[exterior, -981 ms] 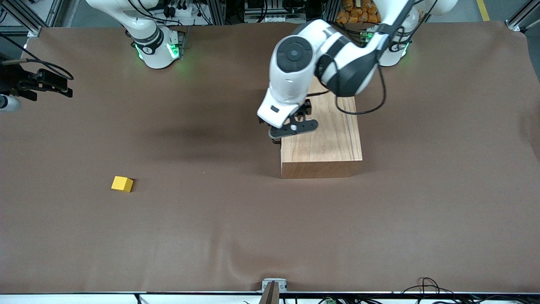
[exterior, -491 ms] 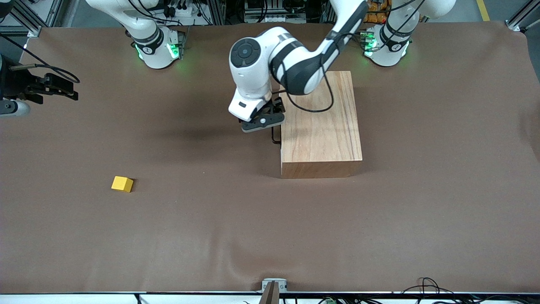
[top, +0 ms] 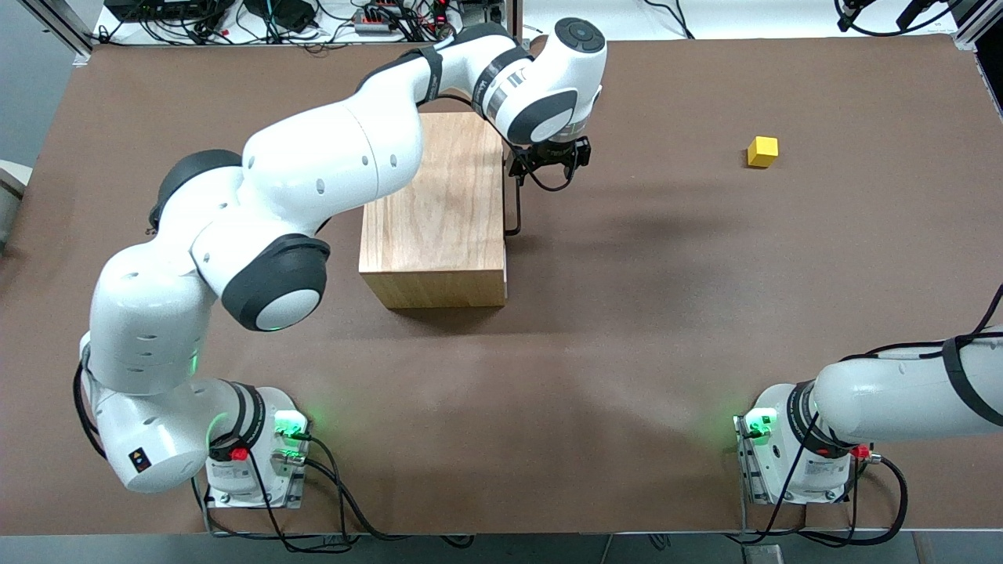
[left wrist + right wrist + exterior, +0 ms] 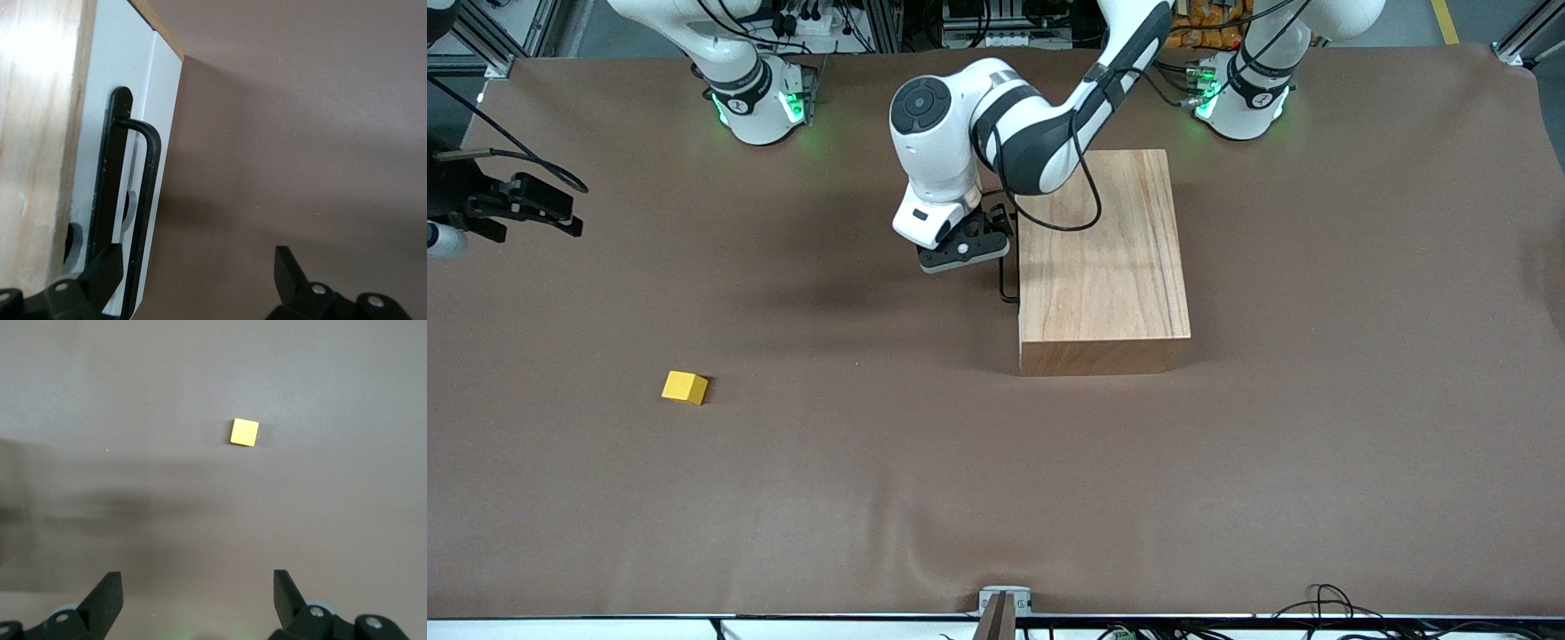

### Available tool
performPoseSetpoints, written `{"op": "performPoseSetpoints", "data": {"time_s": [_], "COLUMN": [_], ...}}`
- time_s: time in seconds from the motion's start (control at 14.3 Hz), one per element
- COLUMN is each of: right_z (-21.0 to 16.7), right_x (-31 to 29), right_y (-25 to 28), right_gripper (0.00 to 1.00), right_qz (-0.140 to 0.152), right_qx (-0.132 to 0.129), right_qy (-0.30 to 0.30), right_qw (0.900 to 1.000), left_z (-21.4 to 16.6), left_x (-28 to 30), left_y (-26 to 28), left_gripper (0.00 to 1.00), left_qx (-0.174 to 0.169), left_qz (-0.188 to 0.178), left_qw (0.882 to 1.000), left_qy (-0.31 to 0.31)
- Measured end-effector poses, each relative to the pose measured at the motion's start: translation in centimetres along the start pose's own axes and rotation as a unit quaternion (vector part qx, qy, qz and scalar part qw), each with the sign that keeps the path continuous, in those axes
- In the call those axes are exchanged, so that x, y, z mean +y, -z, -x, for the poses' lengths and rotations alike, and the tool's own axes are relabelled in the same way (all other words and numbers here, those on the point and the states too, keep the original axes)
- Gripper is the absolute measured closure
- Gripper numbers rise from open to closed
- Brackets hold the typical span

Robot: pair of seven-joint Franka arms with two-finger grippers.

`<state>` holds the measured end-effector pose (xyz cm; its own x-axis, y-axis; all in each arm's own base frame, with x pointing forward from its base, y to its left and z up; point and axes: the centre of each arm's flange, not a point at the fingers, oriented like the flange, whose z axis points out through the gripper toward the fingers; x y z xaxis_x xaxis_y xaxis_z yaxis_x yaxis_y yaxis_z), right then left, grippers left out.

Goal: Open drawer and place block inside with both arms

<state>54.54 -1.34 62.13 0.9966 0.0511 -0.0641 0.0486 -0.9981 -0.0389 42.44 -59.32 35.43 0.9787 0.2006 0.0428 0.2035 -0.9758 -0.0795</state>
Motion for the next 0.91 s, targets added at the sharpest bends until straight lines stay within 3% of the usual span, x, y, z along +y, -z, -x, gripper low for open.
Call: {"op": "performPoseSetpoints", "data": {"time_s": [0.35,0.63,0.91], "right_z": [-0.5,-0.5,-0.4], "right_x": [0.3,1.6,1.6], "right_y": [-0.1,-0.3,-0.9], "right_gripper": [0.00,0.00,0.00], "right_qz": [0.014,0.014,0.013], "right_qx": [0.010,0.007,-0.006], "right_qy": [-0.002,-0.059,-0.082], "right_qw": [1.000,0.998,0.997], "left_z": [1.1,1.4,3.2], "left_x": [0.6,0.7,1.3], "left_y": [-1.4,-2.8,-4.3], "left_gripper": [0.00,0.00,0.00], "left_qx": [0.020,0.043,0.044], "left_qz": [-0.018,-0.044,-0.063], "left_qw": [0.999,0.997,0.996], "left_qy": [-0.019,-0.036,-0.053]}}
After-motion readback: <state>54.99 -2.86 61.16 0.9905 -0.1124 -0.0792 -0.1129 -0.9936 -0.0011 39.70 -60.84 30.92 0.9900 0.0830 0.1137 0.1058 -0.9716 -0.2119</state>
